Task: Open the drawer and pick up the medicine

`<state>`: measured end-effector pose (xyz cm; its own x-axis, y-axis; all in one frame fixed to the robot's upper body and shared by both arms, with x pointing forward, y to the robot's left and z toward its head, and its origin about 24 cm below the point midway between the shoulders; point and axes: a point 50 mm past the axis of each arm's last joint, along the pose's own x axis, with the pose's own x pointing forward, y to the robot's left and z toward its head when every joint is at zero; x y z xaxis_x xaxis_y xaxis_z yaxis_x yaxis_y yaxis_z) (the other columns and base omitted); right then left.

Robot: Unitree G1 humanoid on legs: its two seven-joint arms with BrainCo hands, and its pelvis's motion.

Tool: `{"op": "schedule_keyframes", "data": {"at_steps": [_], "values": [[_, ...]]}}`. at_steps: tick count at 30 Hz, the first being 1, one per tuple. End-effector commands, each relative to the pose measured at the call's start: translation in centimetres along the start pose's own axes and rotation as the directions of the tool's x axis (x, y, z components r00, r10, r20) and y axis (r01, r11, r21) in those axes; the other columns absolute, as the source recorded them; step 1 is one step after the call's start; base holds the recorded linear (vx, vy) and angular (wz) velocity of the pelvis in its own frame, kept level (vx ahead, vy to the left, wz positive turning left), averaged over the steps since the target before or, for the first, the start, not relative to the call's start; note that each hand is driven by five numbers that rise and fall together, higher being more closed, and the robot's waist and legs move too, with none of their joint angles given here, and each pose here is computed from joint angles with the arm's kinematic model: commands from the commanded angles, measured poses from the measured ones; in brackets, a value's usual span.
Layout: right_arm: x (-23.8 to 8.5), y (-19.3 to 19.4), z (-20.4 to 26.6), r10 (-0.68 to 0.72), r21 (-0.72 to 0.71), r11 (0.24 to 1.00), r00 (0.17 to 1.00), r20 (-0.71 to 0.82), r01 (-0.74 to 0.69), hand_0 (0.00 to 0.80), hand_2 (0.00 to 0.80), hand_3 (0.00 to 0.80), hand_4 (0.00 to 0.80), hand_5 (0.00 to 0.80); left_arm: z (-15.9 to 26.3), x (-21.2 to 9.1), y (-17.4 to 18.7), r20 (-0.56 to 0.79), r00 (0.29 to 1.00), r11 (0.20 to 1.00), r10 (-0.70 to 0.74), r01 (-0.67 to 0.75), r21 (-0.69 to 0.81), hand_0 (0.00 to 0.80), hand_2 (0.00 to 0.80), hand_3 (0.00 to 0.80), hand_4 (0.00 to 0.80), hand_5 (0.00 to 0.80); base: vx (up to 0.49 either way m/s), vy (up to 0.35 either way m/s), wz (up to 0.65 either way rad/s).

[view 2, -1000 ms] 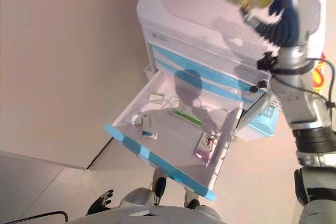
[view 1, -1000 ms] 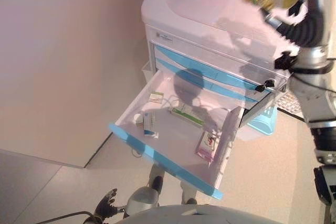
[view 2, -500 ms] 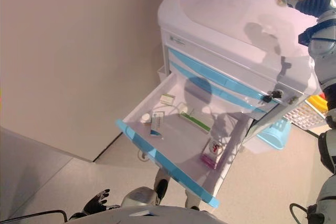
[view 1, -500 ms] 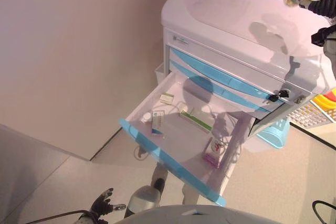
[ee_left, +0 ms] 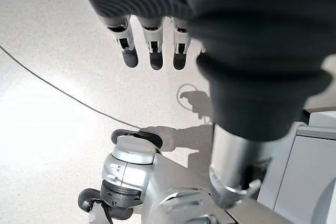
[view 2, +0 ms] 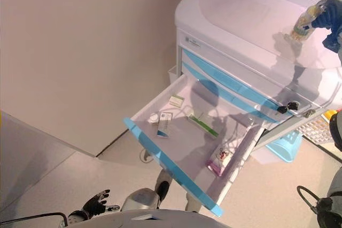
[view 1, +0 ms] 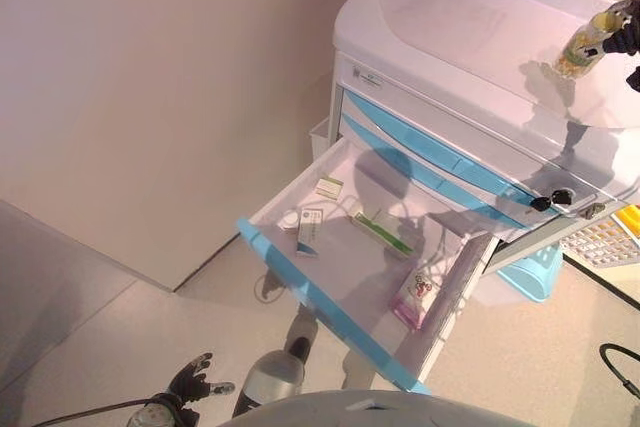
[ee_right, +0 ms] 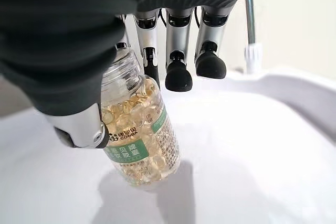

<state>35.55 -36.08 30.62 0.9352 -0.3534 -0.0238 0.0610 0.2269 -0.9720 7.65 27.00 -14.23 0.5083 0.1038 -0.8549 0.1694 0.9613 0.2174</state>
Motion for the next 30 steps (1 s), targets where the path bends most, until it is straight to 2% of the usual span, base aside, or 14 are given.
{"op": "schedule_keyframes", "data": {"at_steps": [1,15,16,17,18,19,24,30], "values": [[-1.0,-3.2,0.3,-0.047,-0.116,0.992,0.999,0.024,0.049,0.800,0.800,0.800,0.800,0.800,0.1,-0.5,1.7,0.014,1.000,0.999,0.025,-0.026,0.040,0.000,0.000,0.000,0.000,0.000,0.000,0.000,0.00],[-0.2,1.0,0.1,0.067,-0.169,0.984,0.997,0.049,-0.058,0.800,0.800,0.800,0.800,0.800,1.6,-0.1,1.4,0.071,0.997,0.998,0.004,-0.009,0.069,0.000,0.000,0.000,0.000,0.000,-0.026,-0.001,0.00],[-0.2,1.1,0.1,0.067,-0.169,0.984,0.997,0.049,-0.058,0.615,0.615,0.615,0.615,0.615,1.7,-0.1,1.4,0.075,0.997,0.997,0.002,-0.007,0.071,0.000,0.000,0.000,0.000,0.000,-0.047,-0.005,0.00],[-0.2,1.2,0.1,0.063,-0.172,0.984,0.997,0.050,-0.053,0.260,0.260,0.260,0.260,0.260,1.8,0.0,1.4,0.078,0.997,0.997,0.001,-0.007,0.072,0.000,0.000,0.000,0.000,0.000,-0.054,-0.007,0.00],[-0.1,1.4,0.2,0.057,-0.174,0.984,0.997,0.058,-0.046,0.082,0.082,0.082,0.082,0.082,1.9,0.0,1.4,0.081,0.997,0.997,0.000,-0.006,0.074,0.000,0.000,0.000,0.000,0.000,-0.051,-0.008,0.00],[-0.1,1.5,0.2,0.054,-0.174,0.984,0.997,0.061,-0.043,0.000,0.000,0.000,0.000,0.000,1.9,0.0,1.4,0.081,0.997,0.997,0.000,-0.006,0.075,0.000,0.000,0.000,0.000,0.000,-0.048,-0.008,0.00],[-0.3,0.6,0.3,-0.028,-0.112,0.993,0.995,0.093,0.039,0.000,0.000,0.000,0.000,0.000,2.0,0.0,1.5,0.081,0.997,0.997,0.002,-0.008,0.072,0.000,0.000,0.000,0.000,0.000,-0.007,-0.002,0.00],[-1.3,-2.7,1.1,-0.233,0.024,0.972,0.958,0.166,0.232,0.000,0.000,0.000,0.000,0.000,1.6,-0.1,1.5,0.078,0.997,0.998,0.006,-0.011,0.069,0.000,0.000,0.000,0.000,0.000,-0.014,-0.012,-0.06]]}}
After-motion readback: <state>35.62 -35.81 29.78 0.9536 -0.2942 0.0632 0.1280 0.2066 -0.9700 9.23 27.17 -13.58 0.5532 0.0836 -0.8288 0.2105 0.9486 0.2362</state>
